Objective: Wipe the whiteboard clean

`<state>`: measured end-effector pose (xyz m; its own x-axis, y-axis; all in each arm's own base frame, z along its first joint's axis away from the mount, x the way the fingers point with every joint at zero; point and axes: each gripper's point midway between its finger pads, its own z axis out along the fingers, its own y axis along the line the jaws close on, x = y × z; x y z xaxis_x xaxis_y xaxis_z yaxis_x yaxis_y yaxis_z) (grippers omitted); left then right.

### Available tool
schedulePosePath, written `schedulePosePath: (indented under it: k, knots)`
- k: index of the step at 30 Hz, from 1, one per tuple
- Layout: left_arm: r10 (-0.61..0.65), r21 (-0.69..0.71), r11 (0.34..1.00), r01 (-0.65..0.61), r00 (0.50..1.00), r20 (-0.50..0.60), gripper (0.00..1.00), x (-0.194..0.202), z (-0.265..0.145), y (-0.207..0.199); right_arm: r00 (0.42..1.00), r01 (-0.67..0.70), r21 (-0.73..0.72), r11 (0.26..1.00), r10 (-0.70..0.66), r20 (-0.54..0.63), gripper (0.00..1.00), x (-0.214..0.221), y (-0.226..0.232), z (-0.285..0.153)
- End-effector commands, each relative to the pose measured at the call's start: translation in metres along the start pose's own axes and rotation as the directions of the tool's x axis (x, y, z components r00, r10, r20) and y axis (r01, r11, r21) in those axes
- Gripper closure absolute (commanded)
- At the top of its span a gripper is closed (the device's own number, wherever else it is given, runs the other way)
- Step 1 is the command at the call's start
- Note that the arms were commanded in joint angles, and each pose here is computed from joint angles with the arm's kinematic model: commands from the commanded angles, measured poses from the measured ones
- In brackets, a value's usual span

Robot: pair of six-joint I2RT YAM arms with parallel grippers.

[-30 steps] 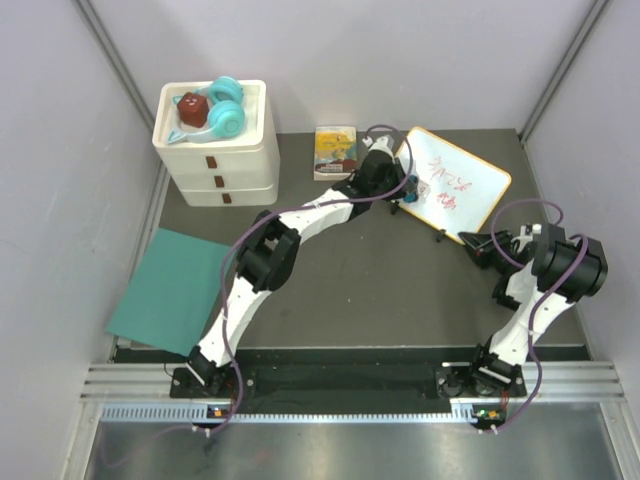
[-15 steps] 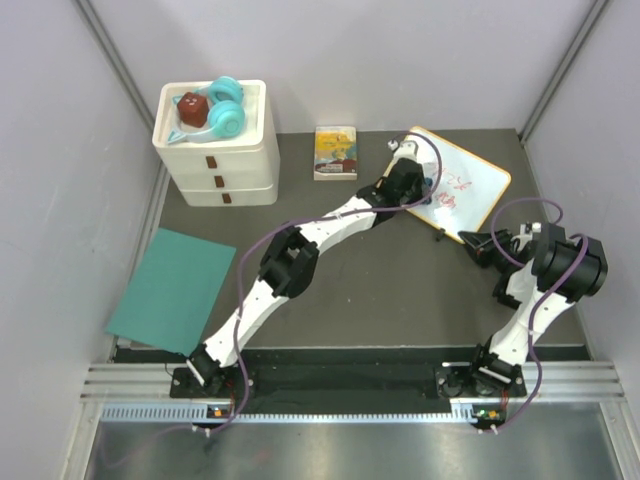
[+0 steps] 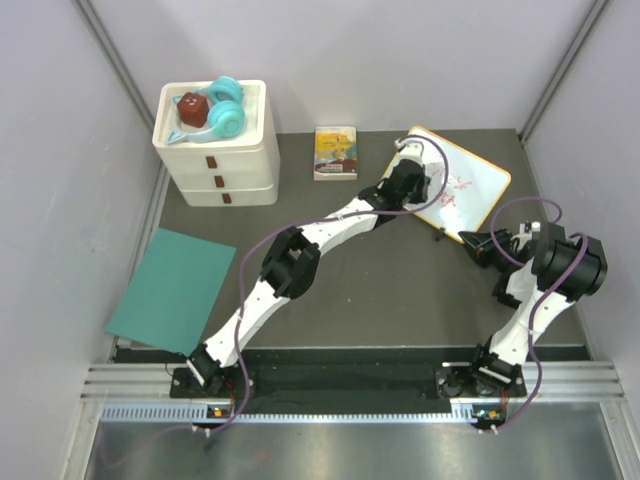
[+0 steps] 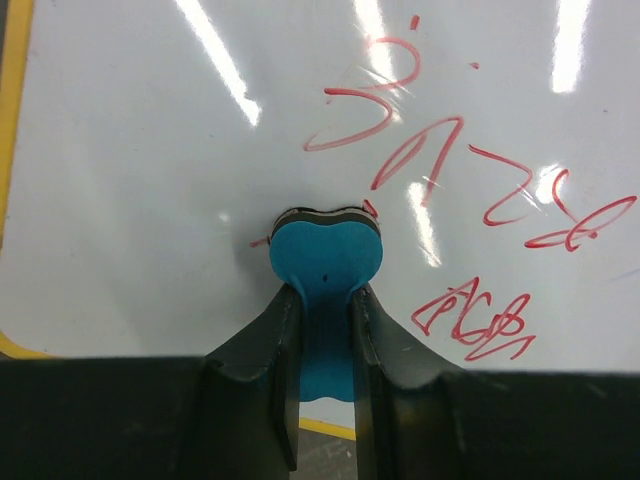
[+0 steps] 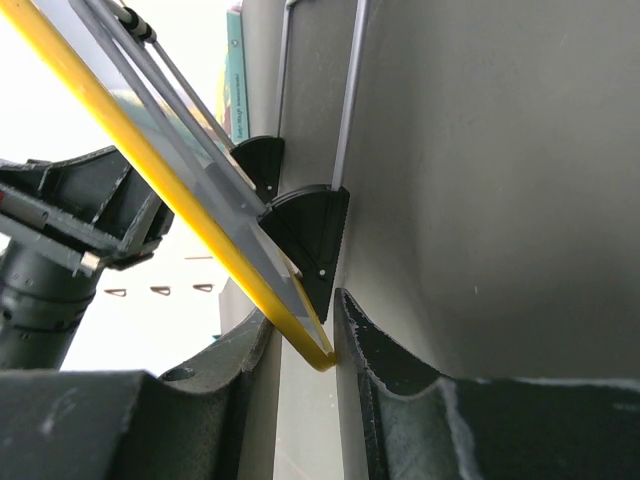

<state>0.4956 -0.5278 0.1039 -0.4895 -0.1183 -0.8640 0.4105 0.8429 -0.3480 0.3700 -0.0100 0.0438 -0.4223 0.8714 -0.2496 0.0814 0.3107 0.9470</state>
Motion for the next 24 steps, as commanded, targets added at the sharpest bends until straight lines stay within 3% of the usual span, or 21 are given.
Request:
schedulePosePath:
  k: [1, 2, 10, 17, 21, 24]
  knots:
    - [-0.063, -0.036, 0.997, 0.064, 0.997, 0.034, 1.0, -0.028, 0.01, 0.054, 1.0, 0.008, 0.0, 1.0, -0.008, 0.009, 0.81, -0.005, -0.001, 0.006]
    - [-0.075, -0.04, 0.996, 0.077, 0.996, 0.039, 1.0, -0.033, 0.01, 0.063, 1.0, 0.005, 0.0, 1.0, -0.005, 0.009, 0.85, -0.005, -0.001, 0.006]
    - [-0.054, -0.011, 0.998, 0.055, 0.997, 0.059, 1.0, -0.045, 0.009, 0.056, 1.0, 0.002, -0.002, 1.0, -0.002, 0.003, 0.89, -0.004, -0.001, 0.007]
    - [0.134, 0.192, 0.972, -0.133, 0.991, 0.012, 1.0, 0.009, 0.003, -0.035, 1.0, 0.002, -0.009, 1.0, -0.002, 0.0, 0.9, -0.004, 0.0, 0.006]
    - [0.275, 0.282, 0.919, -0.277, 0.96, 0.047, 1.0, 0.036, -0.009, -0.084, 1.0, 0.005, -0.012, 1.0, -0.005, 0.0, 0.9, -0.004, 0.0, 0.006]
    - [0.268, 0.271, 0.917, -0.291, 0.956, 0.119, 1.0, 0.035, -0.013, -0.108, 1.0, 0.004, -0.016, 1.0, -0.004, 0.001, 0.9, -0.004, 0.001, 0.006]
